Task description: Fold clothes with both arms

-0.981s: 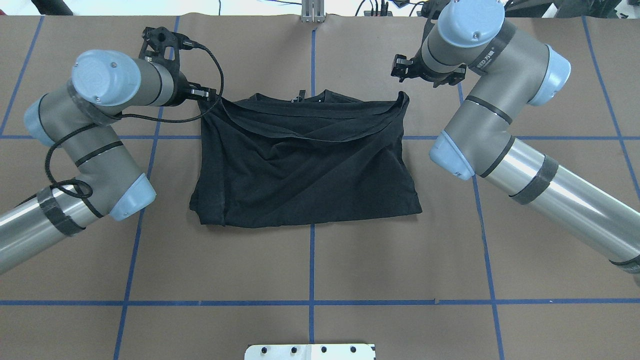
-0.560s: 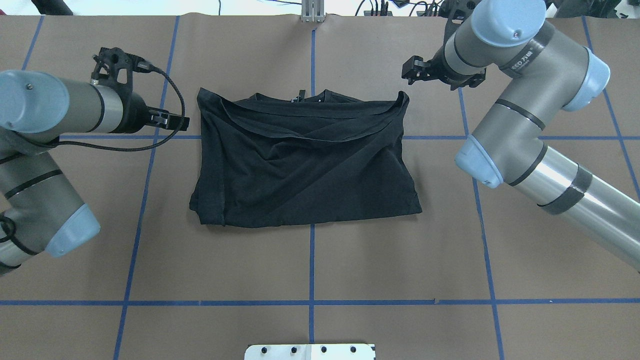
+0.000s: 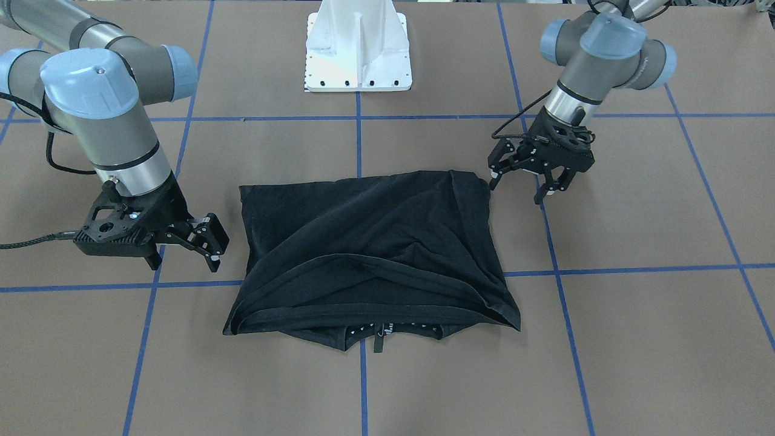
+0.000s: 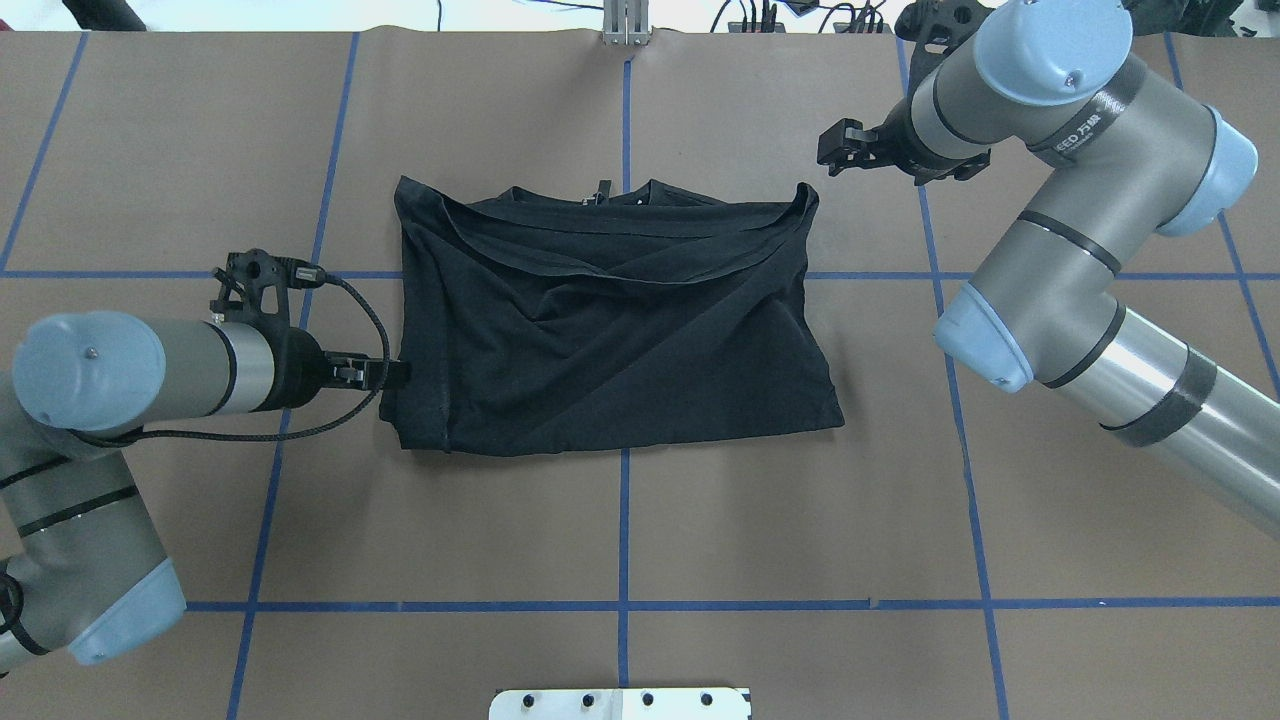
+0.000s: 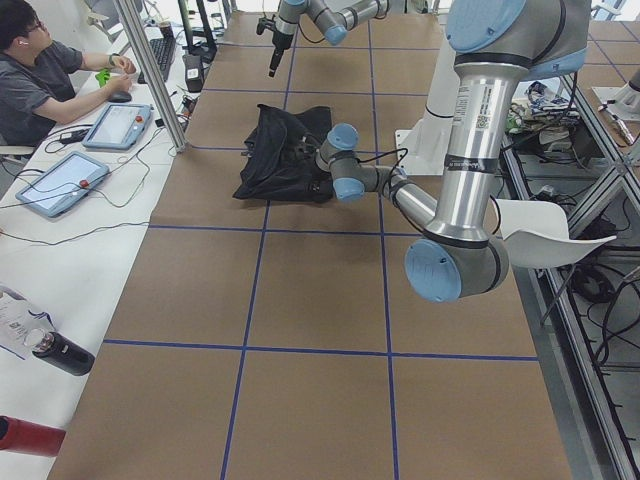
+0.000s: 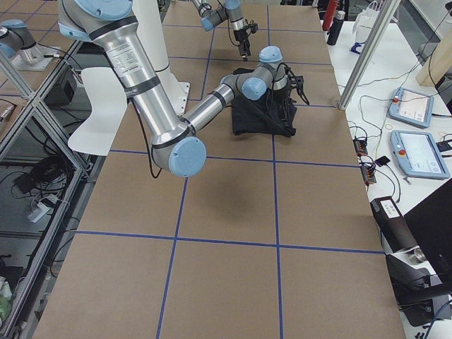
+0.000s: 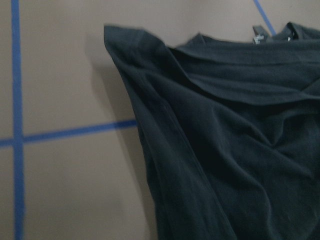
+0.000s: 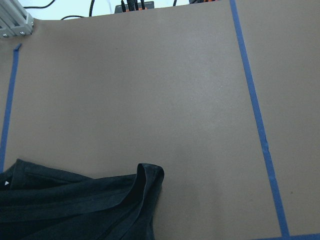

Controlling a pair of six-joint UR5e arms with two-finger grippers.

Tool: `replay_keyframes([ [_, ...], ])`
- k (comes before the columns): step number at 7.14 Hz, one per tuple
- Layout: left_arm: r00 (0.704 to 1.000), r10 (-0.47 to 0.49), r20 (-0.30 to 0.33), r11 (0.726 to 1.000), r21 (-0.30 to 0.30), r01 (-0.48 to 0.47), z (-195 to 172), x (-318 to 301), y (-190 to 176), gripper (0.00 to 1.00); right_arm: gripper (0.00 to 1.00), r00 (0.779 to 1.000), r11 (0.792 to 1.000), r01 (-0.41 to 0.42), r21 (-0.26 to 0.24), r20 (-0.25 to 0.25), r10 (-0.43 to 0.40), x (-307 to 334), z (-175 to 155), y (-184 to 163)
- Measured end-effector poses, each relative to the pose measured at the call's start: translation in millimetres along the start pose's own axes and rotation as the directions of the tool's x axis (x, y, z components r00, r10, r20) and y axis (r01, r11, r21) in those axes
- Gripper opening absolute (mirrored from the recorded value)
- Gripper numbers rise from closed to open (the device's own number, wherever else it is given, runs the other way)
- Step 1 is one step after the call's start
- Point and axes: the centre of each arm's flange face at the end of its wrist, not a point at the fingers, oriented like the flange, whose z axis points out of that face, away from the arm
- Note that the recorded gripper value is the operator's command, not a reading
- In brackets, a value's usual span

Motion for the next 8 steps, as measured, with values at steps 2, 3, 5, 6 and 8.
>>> replay_keyframes([
  [2,0.999,-0.044,0.011,0.999,-0.019,0.045,17.5,6.0,24.7,0.65,1.00,1.000,1.000,0.001,0.001,0.000,-0.001,-0.2,-0.3,0.5],
  [3,0.998,-0.056,0.010,0.998,-0.026,0.056,22.3,10.7,32.9,0.56,1.00,1.000,1.000,0.001,0.001,0.000,-0.001,-0.4,-0.3,0.6],
  [5,0.998,-0.061,-0.003,0.997,-0.037,0.061,26.0,20.6,42.8,0.35,1.00,1.000,1.000,0.002,0.001,0.001,-0.002,-0.7,-0.1,1.0],
  [6,0.998,-0.061,-0.007,0.997,-0.040,0.060,27.0,23.3,45.2,0.20,1.00,1.000,1.000,0.002,0.000,0.001,-0.002,-1.0,0.0,1.2],
  [8,0.998,-0.058,-0.011,0.997,-0.047,0.058,28.2,26.1,48.6,0.00,1.00,1.000,1.000,0.004,0.001,0.002,-0.004,-1.9,0.1,1.4],
])
